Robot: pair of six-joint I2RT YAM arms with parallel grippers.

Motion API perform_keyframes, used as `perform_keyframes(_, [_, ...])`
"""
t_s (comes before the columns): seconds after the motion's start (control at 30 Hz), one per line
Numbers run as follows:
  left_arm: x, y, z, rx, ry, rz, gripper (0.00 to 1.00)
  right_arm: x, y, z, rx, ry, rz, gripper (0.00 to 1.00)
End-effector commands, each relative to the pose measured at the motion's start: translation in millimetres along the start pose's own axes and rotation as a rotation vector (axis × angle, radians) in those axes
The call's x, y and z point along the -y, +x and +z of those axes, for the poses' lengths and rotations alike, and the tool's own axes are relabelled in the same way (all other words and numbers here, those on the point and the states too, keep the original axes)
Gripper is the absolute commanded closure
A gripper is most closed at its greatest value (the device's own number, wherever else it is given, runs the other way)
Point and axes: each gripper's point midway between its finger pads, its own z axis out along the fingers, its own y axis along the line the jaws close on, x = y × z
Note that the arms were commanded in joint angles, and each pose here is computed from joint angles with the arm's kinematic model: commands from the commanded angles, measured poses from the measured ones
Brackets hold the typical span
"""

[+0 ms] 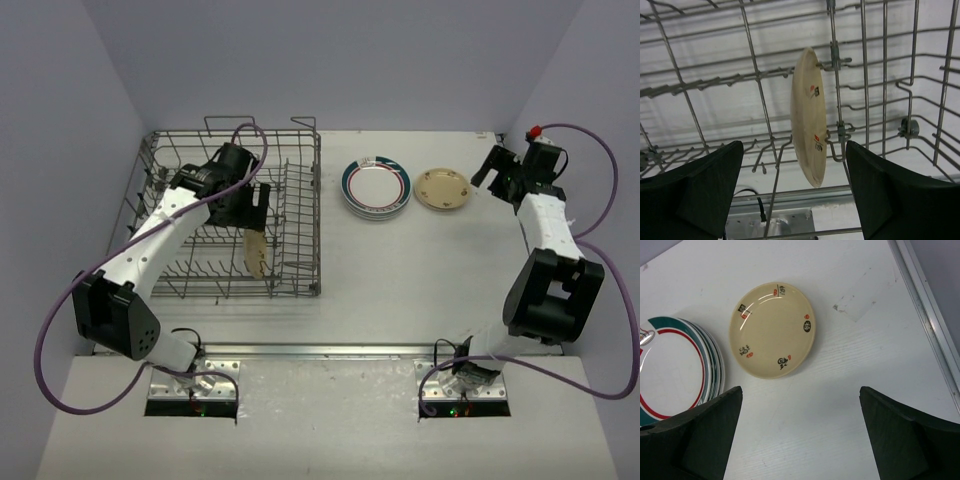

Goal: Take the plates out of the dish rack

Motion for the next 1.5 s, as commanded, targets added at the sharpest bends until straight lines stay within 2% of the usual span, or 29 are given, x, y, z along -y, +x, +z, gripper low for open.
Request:
perform_keyframes(0.0, [17.2, 4.2, -3.7, -0.007, 0.096, -0.041, 0.22, -5.0, -4.2, -10.6, 0.063, -0.008, -0.088, 0.01])
perform_keyframes(0.1, [18.6, 12.1, 2.8, -0.033, 0.103, -0.042, 0.28, -7.9, -2.8, -14.5, 0.066, -0.02, -0.089, 0.01])
perform_keyframes(0.4, [32.4, 27.0, 25.9, -0.158, 0.177, -0.049, 0.31, -17.9, -6.3, -20.2, 0.071, -0.061, -0.074, 0.01])
perform_keyframes(0.73, [42.0, 34.5, 44.8, -0.232, 0.212, -0.059, 0.37, -22.0, -1.0, -19.0, 0.061, -0.089, -0.068, 0.01])
perform_keyframes(1.1, [26.9, 39.2, 54.6, -0.207, 0.132, -0.055, 0.51, -25.2, 0.0, -18.9, 0.054, -0.106, -0.064, 0.01])
perform_keyframes(1.23, [23.9, 32.0, 48.4, -0.175, 0.121, -0.054, 0.61, -26.2, -1.6, -20.3, 0.059, -0.111, -0.065, 0.01])
perform_keyframes(1.43, [20.3, 22.4, 34.8, -0.115, 0.111, -0.058, 0.65, -29.8, -6.2, -23.3, 0.064, -0.123, -0.062, 0.01])
perform_keyframes(1.47, [19.3, 19.4, 31.5, -0.103, 0.107, -0.058, 0.68, -29.9, -6.5, -23.6, 0.064, -0.124, -0.06, 0.01])
